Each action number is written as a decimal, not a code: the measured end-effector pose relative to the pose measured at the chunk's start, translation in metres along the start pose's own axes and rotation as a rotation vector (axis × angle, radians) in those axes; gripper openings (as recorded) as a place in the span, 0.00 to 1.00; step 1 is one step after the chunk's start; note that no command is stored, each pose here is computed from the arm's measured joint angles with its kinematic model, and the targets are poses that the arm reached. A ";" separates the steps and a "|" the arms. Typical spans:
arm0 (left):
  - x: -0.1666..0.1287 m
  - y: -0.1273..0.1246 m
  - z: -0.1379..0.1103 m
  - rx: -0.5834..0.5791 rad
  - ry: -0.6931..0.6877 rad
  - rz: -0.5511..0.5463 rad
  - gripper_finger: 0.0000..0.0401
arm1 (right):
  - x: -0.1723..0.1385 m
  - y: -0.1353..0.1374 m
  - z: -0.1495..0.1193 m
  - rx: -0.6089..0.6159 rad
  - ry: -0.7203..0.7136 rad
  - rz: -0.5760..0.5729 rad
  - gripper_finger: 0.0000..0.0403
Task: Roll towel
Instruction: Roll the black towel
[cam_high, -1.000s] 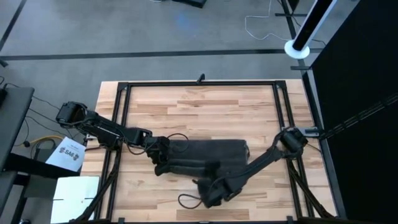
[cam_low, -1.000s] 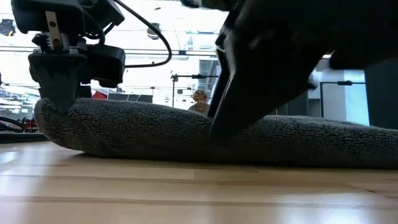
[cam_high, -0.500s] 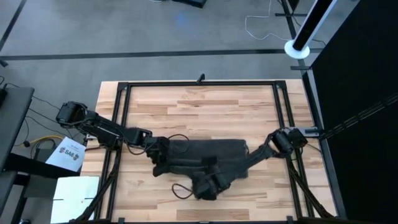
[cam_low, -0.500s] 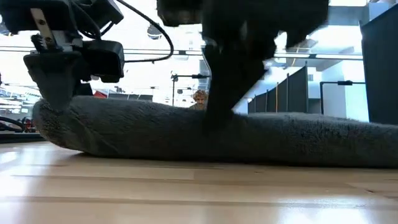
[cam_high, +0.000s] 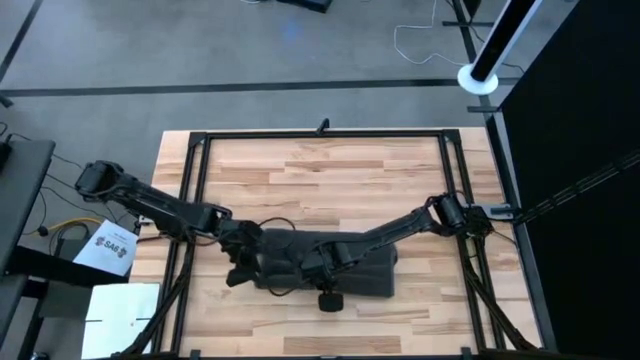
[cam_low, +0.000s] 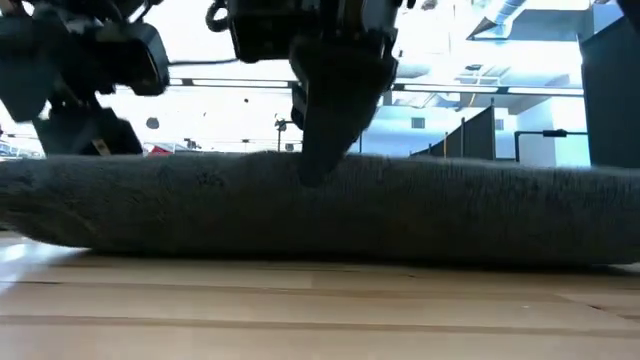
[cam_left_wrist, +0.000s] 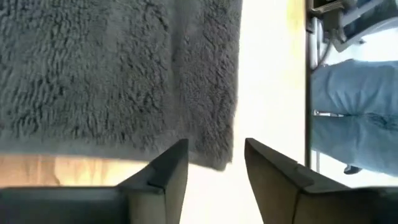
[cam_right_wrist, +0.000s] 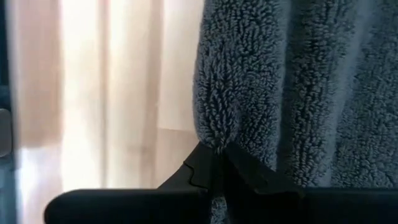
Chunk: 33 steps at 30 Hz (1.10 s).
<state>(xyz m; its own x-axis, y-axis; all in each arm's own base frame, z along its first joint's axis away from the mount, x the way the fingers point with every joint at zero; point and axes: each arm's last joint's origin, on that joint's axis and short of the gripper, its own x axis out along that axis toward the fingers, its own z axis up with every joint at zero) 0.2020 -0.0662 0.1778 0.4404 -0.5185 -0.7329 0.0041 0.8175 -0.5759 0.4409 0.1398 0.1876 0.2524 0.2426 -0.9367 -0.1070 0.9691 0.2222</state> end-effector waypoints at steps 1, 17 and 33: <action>-0.005 -0.002 -0.001 0.007 -0.011 -0.008 0.38 | -0.003 -0.002 0.001 -0.004 0.000 0.024 0.02; -0.046 -0.053 0.000 0.391 -0.338 0.044 0.32 | 0.003 -0.055 -0.012 0.105 -0.203 0.498 0.02; 0.000 -0.063 0.033 0.359 -0.283 0.090 0.46 | 0.015 -0.113 -0.029 0.260 -0.228 0.670 0.02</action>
<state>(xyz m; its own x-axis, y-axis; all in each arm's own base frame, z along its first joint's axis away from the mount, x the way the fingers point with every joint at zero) 0.2316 -0.1094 0.2258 0.6808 -0.3939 -0.6175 0.2437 0.9169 -0.3162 0.4292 0.0328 0.1411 0.4093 0.7595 -0.5056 -0.0841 0.5832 0.8080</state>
